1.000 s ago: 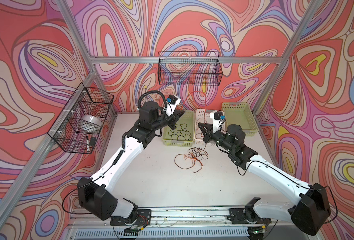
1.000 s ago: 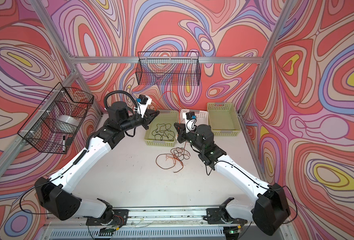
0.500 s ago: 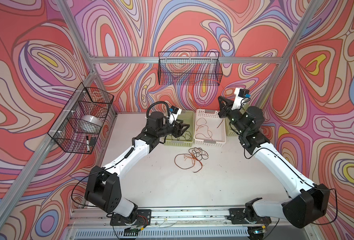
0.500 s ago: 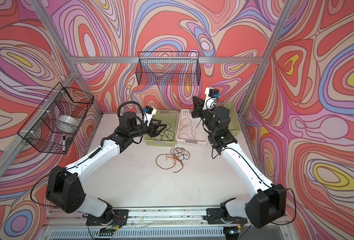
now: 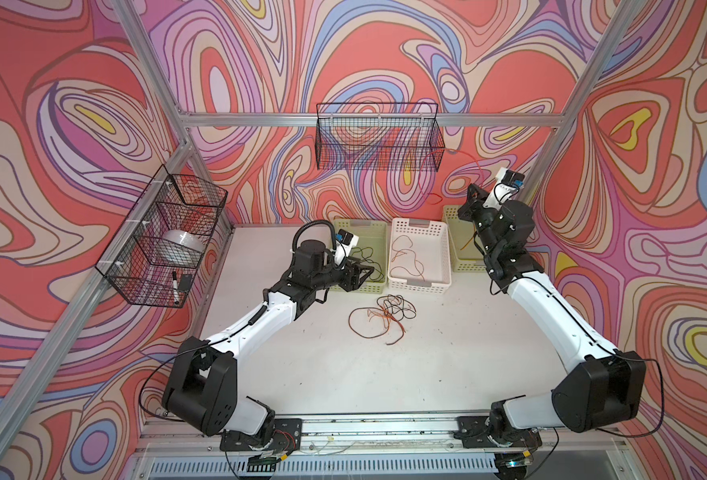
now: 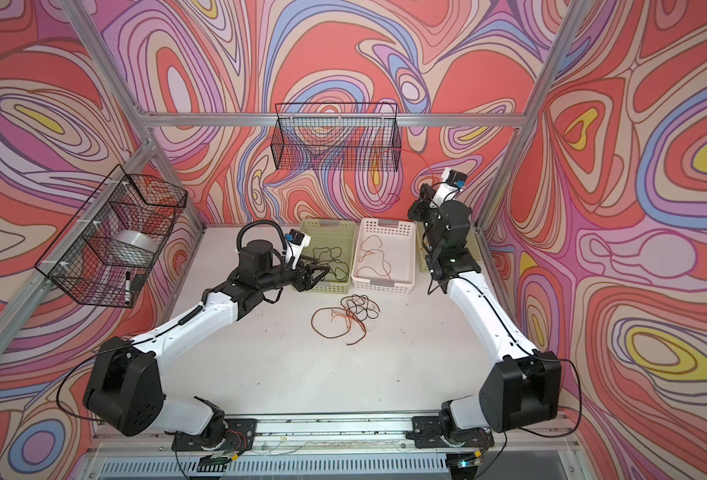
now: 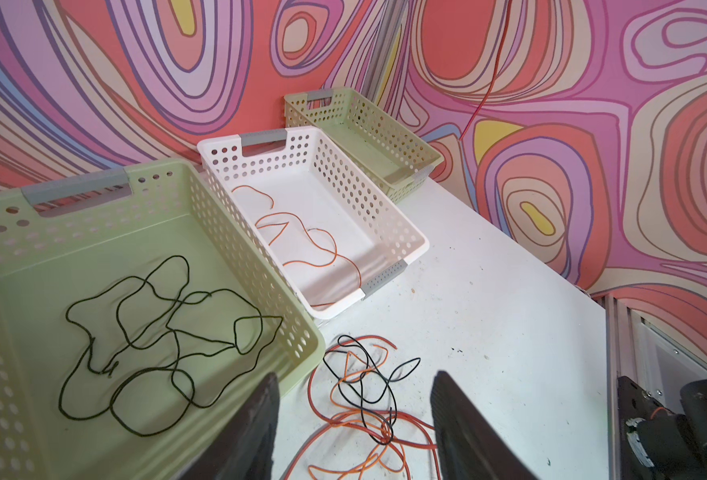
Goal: Untangle the cables
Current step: 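Hold the red wire high with the right gripper, drawing it free of the tangle, then drop the red wire into the far green basket while left moves to tangle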
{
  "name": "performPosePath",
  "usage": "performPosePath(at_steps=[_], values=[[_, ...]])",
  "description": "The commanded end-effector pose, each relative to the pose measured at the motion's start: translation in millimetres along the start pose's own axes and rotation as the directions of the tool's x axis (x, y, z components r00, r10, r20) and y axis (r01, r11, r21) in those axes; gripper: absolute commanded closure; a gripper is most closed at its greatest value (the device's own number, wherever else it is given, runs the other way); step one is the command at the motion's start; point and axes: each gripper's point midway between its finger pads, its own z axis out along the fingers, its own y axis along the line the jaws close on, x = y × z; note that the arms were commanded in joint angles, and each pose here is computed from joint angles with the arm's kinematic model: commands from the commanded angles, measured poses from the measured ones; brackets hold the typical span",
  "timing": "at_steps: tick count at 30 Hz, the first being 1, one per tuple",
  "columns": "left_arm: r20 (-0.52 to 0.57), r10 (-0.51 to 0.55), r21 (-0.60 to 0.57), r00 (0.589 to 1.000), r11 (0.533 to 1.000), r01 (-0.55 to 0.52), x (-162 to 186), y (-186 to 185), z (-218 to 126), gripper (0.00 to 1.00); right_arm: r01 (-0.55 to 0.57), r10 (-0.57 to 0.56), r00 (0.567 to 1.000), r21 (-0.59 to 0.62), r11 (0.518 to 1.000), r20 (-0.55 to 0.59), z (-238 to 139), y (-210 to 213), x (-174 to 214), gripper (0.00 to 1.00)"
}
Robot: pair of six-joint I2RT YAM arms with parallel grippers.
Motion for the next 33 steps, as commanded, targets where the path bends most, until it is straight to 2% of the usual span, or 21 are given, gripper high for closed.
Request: performPosePath(at_steps=[1,5,10,17,20,25,30,33], values=[[0.035,-0.004,-0.006,0.999,1.000,0.004,-6.4,-2.2,-7.4,0.40,-0.038,0.032,0.995,0.063,0.997,0.094,-2.7,-18.2,-2.3,1.00],[0.024,-0.021,0.000,1.000,1.000,0.021,-1.5,-2.3,-4.9,0.41,-0.036,0.020,0.984,0.090,0.995,0.176,-6.6,-36.2,1.9,1.00],[0.000,-0.032,0.005,0.999,0.999,0.032,3.1,-4.3,0.2,0.42,-0.111,0.075,0.958,0.118,0.987,0.277,-11.8,-70.4,4.5,1.00],[-0.028,-0.029,-0.002,0.999,1.000,0.029,9.0,-10.7,1.8,0.42,-0.143,0.087,0.932,0.136,0.980,0.352,-6.3,-105.2,15.9,1.00],[-0.037,-0.020,-0.019,0.999,1.000,0.020,10.2,-12.0,0.4,0.42,-0.142,0.087,0.926,0.125,0.982,0.367,3.2,-116.7,22.5,1.00],[-0.048,-0.017,-0.047,0.999,0.999,0.015,14.3,-16.3,-0.6,0.42,-0.228,0.156,0.887,0.118,0.967,0.435,20.0,-154.1,34.4,1.00],[-0.077,-0.005,-0.084,0.997,0.996,-0.001,19.6,-20.8,-3.4,0.43,-0.266,0.187,0.880,0.127,0.956,0.435,49.5,-184.0,50.2,1.00],[-0.097,-0.001,-0.106,0.995,0.994,-0.010,25.1,-23.4,-5.8,0.43,-0.287,0.206,0.893,0.153,0.946,0.399,68.0,-204.2,67.9,1.00]])
